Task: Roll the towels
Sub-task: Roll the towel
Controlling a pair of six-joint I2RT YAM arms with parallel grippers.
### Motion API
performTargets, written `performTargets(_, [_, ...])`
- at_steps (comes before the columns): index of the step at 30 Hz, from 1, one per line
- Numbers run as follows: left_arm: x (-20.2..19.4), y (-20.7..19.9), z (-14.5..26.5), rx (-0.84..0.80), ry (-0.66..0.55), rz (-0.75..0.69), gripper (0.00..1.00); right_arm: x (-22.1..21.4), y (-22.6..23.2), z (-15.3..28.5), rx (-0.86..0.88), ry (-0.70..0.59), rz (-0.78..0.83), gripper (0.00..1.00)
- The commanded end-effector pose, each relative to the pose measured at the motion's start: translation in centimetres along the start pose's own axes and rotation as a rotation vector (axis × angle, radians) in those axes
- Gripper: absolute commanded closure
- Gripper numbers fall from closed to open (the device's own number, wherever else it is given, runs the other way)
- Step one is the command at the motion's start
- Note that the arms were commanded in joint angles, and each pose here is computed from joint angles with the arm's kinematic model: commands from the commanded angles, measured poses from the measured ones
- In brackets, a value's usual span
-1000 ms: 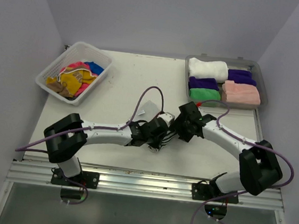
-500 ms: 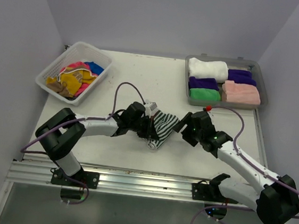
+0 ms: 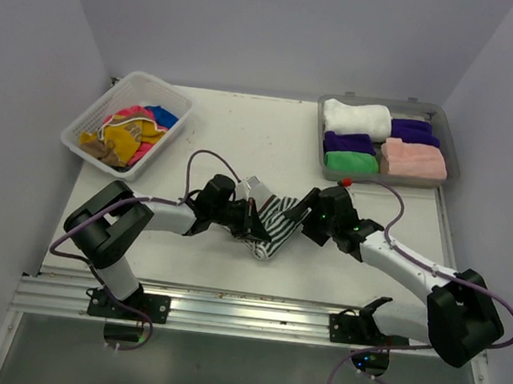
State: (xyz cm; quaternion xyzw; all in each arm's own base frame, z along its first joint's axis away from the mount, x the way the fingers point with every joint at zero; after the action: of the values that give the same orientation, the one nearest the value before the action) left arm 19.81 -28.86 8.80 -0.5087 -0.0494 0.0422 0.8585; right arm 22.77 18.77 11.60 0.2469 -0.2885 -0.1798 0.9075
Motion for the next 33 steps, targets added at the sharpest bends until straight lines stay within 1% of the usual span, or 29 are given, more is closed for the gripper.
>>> performTargets(1, [-0.4,0.0,0.1,-0.049,0.043,0.034,1.0,0.1,1.1,-1.1,0.04,0.003,-0.034,0.23])
performTargets(2, [-0.4,0.1,0.1,-0.053,0.044,0.039,1.0,0.2,1.3,-1.4,0.04,0.007,-0.037,0.23])
performTargets(5, [-0.5,0.3,0.1,-0.064,0.055,0.054,1.0,-0.5,0.7,-2.8,-0.001,0.04,-0.044,0.31])
performTargets(6, [-0.5,0.3,0.1,-0.066,0.056,0.057,1.0,-0.8,0.4,-3.3,-0.016,0.053,-0.047,0.38])
performTargets(7, [-0.5,0.4,0.1,-0.067,0.057,0.054,1.0,-0.9,0.5,-3.6,-0.012,0.054,-0.057,0.41])
performTargets(8, [-0.6,0.5,0.1,-0.066,0.059,0.056,1.0,-1.0,0.5,-3.8,-0.012,0.06,-0.06,0.54])
performTargets(10, [-0.6,0.6,0.1,-0.06,0.062,0.045,1.0,-1.0,0.6,-4.2,-0.026,0.072,-0.058,0.69])
performTargets(11, [-0.5,0.5,0.1,-0.057,0.06,0.033,0.98,-1.0,0.5,-4.3,-0.041,0.076,-0.055,0.83])
performTargets(12, [-0.6,1.0,0.3,-0.013,0.056,0.013,0.93,-1.1,0.4,-4.4,-0.057,0.082,-0.044,0.89])
performTargets(13, [-0.1,0.5,0.4,0.0,0.046,-0.013,0.87,-1.0,0.6,-4.1,-0.082,0.094,-0.033,0.93])
performTargets(14, [0.0,0.5,0.6,0.023,0.037,-0.034,0.75,-1.0,0.4,-4.1,-0.104,0.099,-0.024,0.99])
performTargets(15, [0.1,0.9,1.2,0.09,0.015,-0.068,0.67,-0.8,0.3,-3.9,-0.129,0.095,-0.009,1.0])
performTargets(16, [0.5,0.3,1.6,0.108,-0.008,-0.098,0.58,-0.7,0.1,-3.6,-0.163,0.105,-0.003,1.0])
performTargets(17, [0.7,0.1,2.0,0.127,-0.027,-0.124,0.41,-0.7,0.1,-3.4,-0.178,0.107,0.006,1.0])
performTargets(18, [1.3,-0.4,3.0,0.174,-0.074,-0.175,0.33,-0.6,-0.1,-3.2,-0.194,0.11,0.011,1.0])
performTargets(20, [1.5,-0.6,4.1,0.244,-0.108,-0.208,0.2,-0.5,-0.2,-2.8,-0.228,0.117,0.018,1.0])
performTargets(21, [2.3,-1.1,5.1,0.307,-0.171,-0.255,0.19,-0.5,-0.3,-2.7,-0.238,0.119,0.015,1.0])
performTargets(23, [2.4,-1.9,5.7,0.368,-0.217,-0.318,0.18,-0.5,-0.2,-2.5,-0.259,0.13,0.016,1.0])
performTargets(24, [2.9,-1.9,6.3,0.444,-0.281,-0.359,0.18,-0.5,-0.3,-2.4,-0.267,0.135,0.013,1.0])
performTargets(25, [2.2,-3.2,5.8,0.448,-0.289,-0.422,0.19,-0.4,-0.2,-2.3,-0.275,0.14,0.01,1.0])
performTargets(26, [1.9,-3.7,5.5,0.465,-0.299,-0.463,0.2,-0.5,-0.2,-2.4,-0.282,0.152,0.011,1.0])
performTargets(27, [1.7,-4.5,5.4,0.486,-0.33,-0.519,0.2,-0.4,-0.1,-2.4,-0.285,0.153,0.01,1.0])
performTargets(28, [0.1,-5.3,4.4,0.468,-0.304,-0.58,0.21,-0.3,0.0,-2.3,-0.29,0.158,0.011,1.0])
performTargets(30, [-1.2,-6.4,3.4,0.467,-0.323,-0.664,0.2,-0.4,0.1,-2.3,-0.294,0.164,0.012,1.0])
performTargets(33, [-2.1,-6.8,2.4,0.494,-0.345,-0.728,0.19,-0.3,0.2,-2.1,-0.286,0.16,0.008,1.0])
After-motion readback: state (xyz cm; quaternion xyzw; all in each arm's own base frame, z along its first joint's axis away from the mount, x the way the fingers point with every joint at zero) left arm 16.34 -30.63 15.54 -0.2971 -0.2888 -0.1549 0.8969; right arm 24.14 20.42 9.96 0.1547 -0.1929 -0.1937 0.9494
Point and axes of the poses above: each gripper's point midway between its finger pads, its own z axis back along the fingers, its own y axis along the line the jaws close on, x = y × z, the point moved 5 cm from there along z, back along the fingers, and after that the axes turned 10 degrees about z, right-handed, at the moved point
